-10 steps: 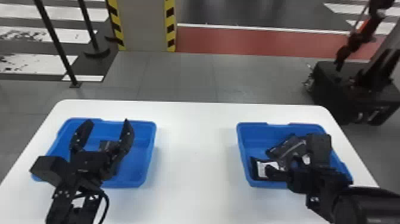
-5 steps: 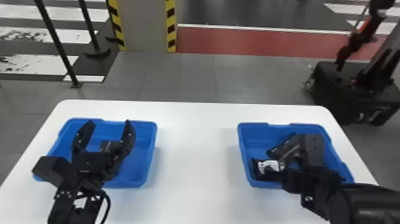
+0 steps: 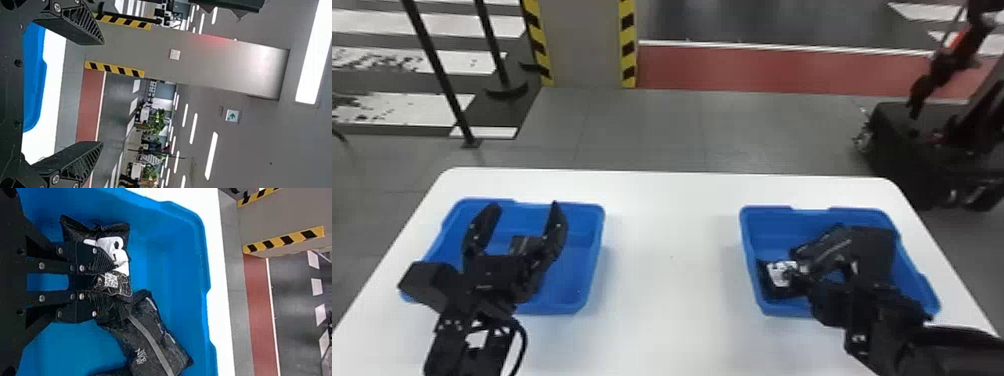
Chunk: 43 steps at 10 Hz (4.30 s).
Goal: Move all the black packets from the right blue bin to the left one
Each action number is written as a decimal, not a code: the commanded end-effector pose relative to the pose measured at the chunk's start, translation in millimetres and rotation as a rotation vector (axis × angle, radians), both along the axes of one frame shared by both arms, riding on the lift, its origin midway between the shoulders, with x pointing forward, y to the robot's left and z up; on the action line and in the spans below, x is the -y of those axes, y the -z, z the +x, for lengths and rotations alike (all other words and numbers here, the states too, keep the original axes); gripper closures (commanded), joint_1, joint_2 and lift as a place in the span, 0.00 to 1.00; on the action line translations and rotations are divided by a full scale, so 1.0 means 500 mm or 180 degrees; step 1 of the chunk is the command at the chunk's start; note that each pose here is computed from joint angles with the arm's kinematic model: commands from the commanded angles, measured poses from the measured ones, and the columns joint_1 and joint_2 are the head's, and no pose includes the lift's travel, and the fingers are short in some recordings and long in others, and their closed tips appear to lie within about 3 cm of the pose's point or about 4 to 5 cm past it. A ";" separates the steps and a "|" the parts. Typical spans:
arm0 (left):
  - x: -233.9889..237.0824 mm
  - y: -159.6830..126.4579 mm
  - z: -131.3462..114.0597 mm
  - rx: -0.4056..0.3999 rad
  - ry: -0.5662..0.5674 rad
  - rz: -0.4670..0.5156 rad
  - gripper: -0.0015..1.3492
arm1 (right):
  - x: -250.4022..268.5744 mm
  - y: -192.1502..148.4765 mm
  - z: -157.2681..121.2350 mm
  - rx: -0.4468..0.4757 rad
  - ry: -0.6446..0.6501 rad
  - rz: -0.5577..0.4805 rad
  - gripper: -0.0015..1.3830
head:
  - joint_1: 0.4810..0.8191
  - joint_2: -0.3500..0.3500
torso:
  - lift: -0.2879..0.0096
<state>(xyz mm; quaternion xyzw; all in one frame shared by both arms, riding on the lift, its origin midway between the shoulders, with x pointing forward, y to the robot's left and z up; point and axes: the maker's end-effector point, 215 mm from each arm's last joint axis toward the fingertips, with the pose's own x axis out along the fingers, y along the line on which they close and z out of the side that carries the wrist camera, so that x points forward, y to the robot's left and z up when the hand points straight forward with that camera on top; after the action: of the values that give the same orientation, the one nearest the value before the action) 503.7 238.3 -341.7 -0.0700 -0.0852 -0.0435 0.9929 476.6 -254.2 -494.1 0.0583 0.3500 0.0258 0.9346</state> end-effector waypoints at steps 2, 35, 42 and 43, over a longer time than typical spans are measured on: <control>-0.002 -0.016 -0.002 0.0086 -0.0021 -0.0008 0.09 | -0.025 -0.065 -0.032 0.0252 0.0007 0.0156 0.81 | 0.63 0.48 | 0.60; 0.332 -0.081 0.037 -0.0372 0.1354 -0.0845 0.90 | -0.523 -0.337 0.122 0.1117 -0.2011 0.2599 0.81 | 0.63 0.61 | 0.60; 0.297 -0.107 0.040 -0.0205 0.1233 -0.0837 0.90 | -0.512 -0.336 0.142 0.1202 -0.1979 0.2566 0.41 | 0.63 0.62 | 0.60; 0.242 -0.109 0.047 -0.0130 0.1025 -0.0744 0.90 | -0.496 -0.333 0.147 0.1252 -0.1984 0.2461 0.09 | 0.63 0.63 | 0.60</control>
<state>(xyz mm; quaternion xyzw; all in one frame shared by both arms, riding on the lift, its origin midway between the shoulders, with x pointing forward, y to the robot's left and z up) 526.5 105.6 -287.7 -0.2065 -0.0506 -0.2004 0.9564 548.8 -2.0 -325.5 0.2928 0.1354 0.4428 0.8366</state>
